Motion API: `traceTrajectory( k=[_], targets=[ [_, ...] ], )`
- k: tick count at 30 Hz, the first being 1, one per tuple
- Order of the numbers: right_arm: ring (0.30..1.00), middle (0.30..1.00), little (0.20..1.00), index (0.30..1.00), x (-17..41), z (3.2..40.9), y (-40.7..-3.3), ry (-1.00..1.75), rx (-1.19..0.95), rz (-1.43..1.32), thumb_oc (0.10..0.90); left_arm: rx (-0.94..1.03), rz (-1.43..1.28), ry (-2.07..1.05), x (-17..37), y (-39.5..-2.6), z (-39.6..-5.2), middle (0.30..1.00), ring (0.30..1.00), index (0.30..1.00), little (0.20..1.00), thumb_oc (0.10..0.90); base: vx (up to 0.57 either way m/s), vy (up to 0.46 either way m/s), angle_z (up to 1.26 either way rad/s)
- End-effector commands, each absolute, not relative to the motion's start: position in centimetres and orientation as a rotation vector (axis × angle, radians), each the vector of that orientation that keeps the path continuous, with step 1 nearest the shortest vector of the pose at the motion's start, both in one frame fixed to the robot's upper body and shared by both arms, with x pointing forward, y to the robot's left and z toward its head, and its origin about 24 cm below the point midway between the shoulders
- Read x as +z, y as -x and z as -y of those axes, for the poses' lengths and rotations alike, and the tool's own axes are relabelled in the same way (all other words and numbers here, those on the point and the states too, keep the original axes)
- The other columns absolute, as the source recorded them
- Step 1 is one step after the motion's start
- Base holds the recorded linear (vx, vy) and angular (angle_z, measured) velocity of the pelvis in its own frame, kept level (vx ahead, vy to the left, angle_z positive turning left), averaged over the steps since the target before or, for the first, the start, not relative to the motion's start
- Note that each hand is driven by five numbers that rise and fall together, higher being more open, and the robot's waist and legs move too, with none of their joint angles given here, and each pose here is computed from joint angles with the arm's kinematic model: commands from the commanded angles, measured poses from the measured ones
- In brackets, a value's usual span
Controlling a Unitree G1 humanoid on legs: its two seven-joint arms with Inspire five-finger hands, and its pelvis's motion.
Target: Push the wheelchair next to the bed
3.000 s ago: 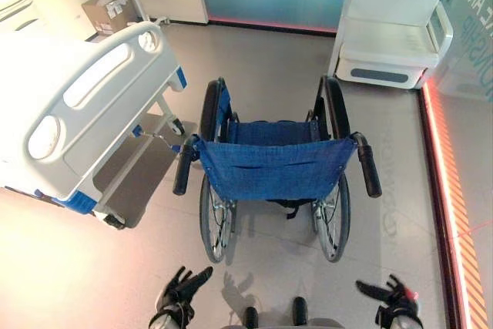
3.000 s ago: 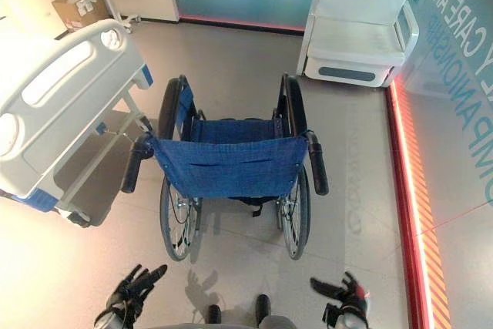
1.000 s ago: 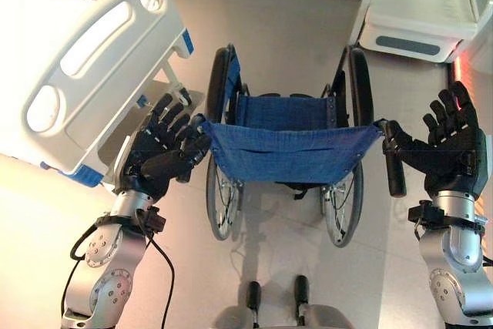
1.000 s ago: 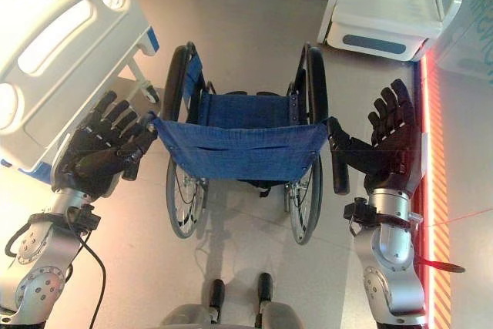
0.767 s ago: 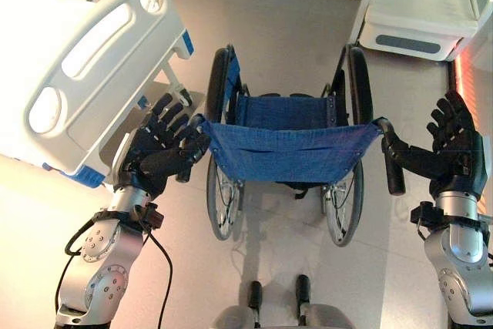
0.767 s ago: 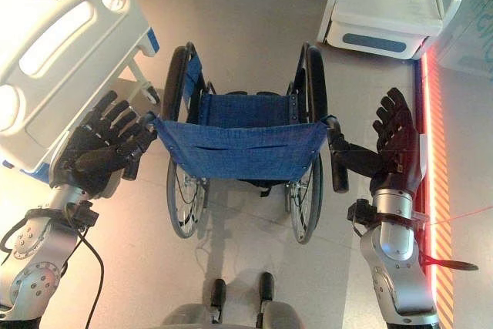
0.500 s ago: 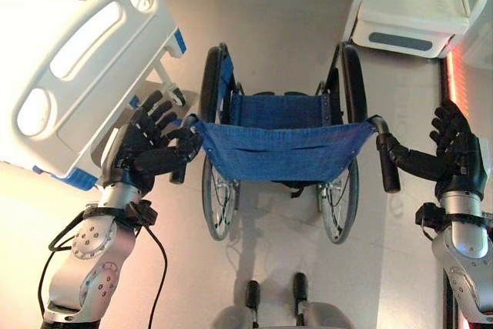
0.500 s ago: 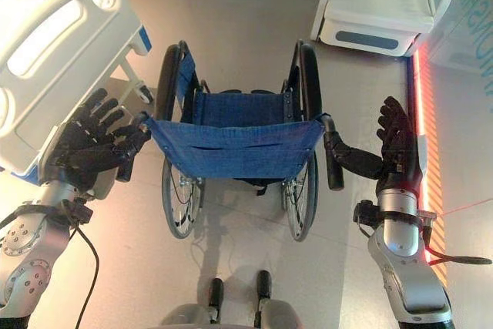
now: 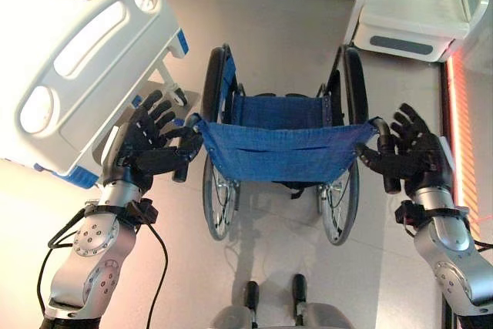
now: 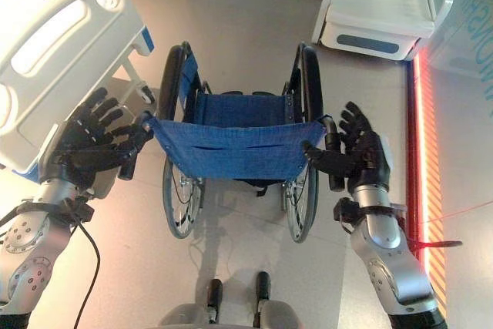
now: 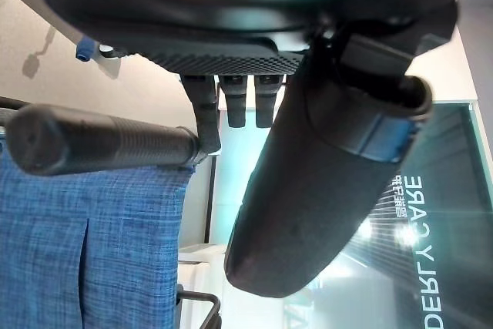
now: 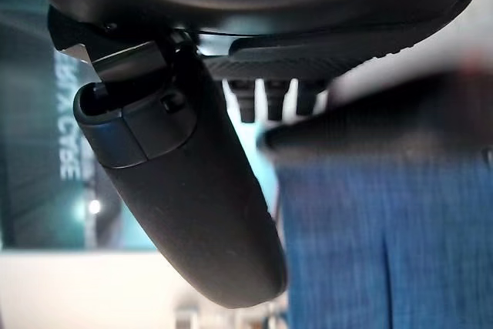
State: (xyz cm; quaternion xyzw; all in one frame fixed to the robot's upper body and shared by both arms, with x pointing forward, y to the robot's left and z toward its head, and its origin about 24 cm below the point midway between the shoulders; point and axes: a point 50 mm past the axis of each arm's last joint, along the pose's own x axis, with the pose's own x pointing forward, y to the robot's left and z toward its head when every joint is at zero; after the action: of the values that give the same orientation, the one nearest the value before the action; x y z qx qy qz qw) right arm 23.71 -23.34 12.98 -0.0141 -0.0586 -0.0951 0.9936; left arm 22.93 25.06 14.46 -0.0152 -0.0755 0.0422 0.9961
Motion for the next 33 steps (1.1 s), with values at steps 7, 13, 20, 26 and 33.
traceTrajectory(
  k=[7, 13, 20, 26, 33],
  targets=[
    [0.9, 0.9, 0.9, 0.9, 18.1, 22.2, -24.4, 0.033, -0.148, 0.393, 0.8, 0.081, 0.281, -0.061, 17.3, -23.8, -25.6, 0.9, 0.9, 0.9, 0.9, 0.8, 0.04, 0.012, 0.0],
    [0.9, 0.9, 0.9, 0.9, 16.7, 24.4, -24.0, 0.207, -0.318, 0.291, 0.8, 0.095, 0.27, -0.065, 17.3, -23.2, -26.1, 0.9, 0.9, 0.9, 0.9, 0.8, 0.01, 0.002, 0.0],
    [0.9, 0.9, 0.9, 0.9, 17.2, 26.5, -23.9, 0.467, -0.462, 0.264, 0.8, 0.099, 0.28, -0.074, 17.9, -23.2, -26.2, 0.9, 0.9, 0.9, 0.9, 0.8, 0.0, 0.0, 0.0],
    [0.9, 0.9, 0.9, 0.9, 17.9, 26.7, -23.8, 0.525, -0.487, 0.281, 0.8, 0.094, 0.282, -0.066, 17.9, -23.2, -26.0, 0.9, 0.9, 0.9, 0.9, 0.8, 0.0, 0.0, 0.0],
    [0.9, 0.9, 0.9, 0.9, 17.8, 26.0, -24.3, 0.479, -0.46, 0.283, 0.8, 0.08, 0.278, -0.062, 17.8, -23.5, -25.6, 0.9, 0.9, 0.9, 0.9, 0.8, 0.0, 0.0, 0.0]
  ],
)
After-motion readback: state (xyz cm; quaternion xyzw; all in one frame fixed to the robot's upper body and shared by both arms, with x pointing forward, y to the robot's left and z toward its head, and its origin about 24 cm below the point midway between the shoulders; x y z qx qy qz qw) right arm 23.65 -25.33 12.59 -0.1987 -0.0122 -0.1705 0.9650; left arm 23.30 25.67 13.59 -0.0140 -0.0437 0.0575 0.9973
